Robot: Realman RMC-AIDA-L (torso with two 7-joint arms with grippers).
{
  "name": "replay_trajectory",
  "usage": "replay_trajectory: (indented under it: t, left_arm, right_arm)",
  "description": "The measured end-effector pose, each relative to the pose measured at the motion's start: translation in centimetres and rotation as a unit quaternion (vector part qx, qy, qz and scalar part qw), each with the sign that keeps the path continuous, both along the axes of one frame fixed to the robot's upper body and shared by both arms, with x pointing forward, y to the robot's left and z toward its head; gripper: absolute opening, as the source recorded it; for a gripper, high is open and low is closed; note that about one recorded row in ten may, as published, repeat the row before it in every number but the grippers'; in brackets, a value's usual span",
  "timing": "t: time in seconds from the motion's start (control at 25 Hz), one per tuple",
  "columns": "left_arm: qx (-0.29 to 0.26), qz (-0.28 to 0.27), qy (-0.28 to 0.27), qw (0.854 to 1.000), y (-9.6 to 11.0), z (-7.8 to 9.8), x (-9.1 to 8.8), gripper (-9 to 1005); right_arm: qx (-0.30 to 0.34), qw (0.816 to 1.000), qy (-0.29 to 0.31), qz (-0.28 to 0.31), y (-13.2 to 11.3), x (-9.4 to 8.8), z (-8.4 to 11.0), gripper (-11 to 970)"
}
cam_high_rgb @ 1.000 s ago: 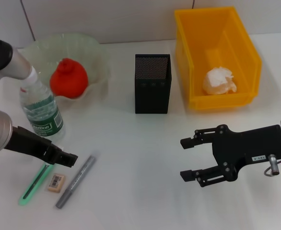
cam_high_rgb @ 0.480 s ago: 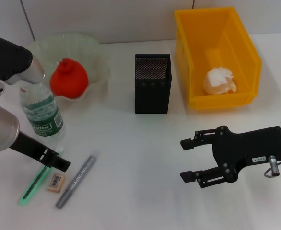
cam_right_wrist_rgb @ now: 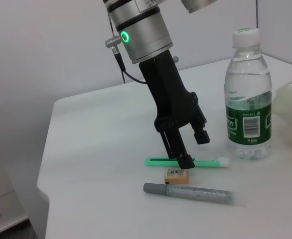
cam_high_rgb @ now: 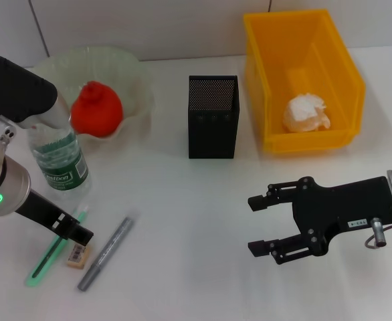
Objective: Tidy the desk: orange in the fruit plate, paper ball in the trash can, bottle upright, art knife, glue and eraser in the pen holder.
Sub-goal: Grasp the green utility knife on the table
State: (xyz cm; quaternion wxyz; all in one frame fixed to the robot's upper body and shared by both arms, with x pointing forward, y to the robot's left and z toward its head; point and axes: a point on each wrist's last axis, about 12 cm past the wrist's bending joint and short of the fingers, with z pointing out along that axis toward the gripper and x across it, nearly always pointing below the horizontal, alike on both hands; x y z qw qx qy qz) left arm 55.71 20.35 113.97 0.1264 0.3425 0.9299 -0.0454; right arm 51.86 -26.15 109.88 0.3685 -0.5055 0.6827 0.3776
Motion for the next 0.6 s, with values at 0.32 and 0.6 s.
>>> replay_trajectory:
  t: [0.32,0.6]
  left_arm:
    - [0.008,-0.006,-0.006,1.0,-0.24,0.08,0.22,790]
    - [0.01,-0.007,-0.001,1.0,-0.45,-0.1,0.51,788]
  right_arm:
    - [0.0,1.0,0.002,-0.001,-0.02,-0.12,-0.13,766]
    - [0.001,1.0,0.004,-0.001,-0.05,-0.24,-0.21,766]
